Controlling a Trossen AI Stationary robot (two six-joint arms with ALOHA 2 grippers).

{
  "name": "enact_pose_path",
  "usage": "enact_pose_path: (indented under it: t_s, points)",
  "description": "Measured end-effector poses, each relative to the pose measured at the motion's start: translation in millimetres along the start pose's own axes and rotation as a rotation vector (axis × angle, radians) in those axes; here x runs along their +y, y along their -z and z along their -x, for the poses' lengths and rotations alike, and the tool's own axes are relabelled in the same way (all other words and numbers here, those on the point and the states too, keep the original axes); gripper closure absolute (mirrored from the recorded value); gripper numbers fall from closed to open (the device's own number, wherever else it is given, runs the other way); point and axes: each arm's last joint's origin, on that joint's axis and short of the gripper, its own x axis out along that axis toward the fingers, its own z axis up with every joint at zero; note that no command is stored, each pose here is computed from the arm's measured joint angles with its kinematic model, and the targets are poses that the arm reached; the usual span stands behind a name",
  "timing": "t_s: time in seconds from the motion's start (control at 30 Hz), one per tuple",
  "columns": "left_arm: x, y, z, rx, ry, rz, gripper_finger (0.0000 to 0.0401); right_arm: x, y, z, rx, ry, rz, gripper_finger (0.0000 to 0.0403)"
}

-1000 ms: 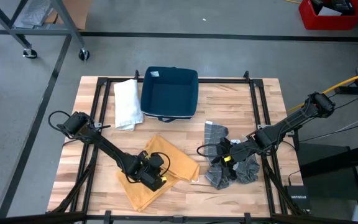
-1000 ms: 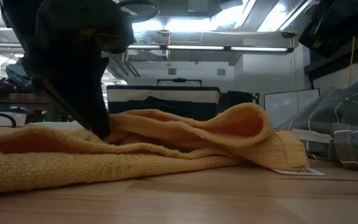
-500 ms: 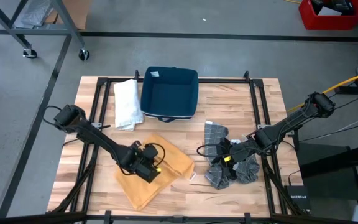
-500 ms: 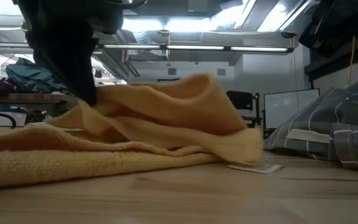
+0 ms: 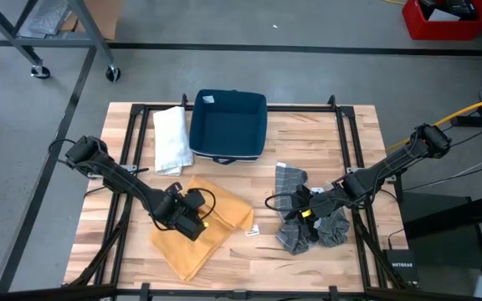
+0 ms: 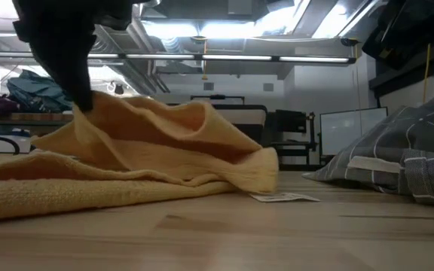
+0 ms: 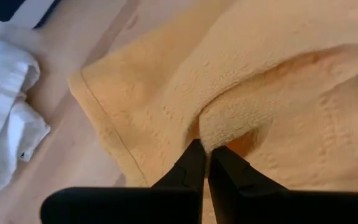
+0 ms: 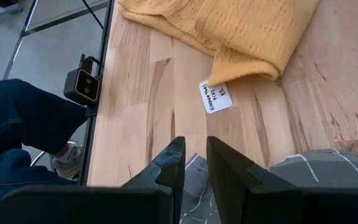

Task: Fold towel
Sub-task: Fold the yellow towel

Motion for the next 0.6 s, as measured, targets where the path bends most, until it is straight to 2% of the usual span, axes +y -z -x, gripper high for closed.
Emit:
enact_pose_path:
  t_s: [0.33,0.6]
  points:
    - [-2,7,2,0.109,0.053,-0.140,0.0400,0,0,0,0.000,0.000,0.000,0.0331]
    - [8,17,16,0.158,0.022,-0.201,0.0400,0,0,0,0.000,-0.001,0.000,0.0331]
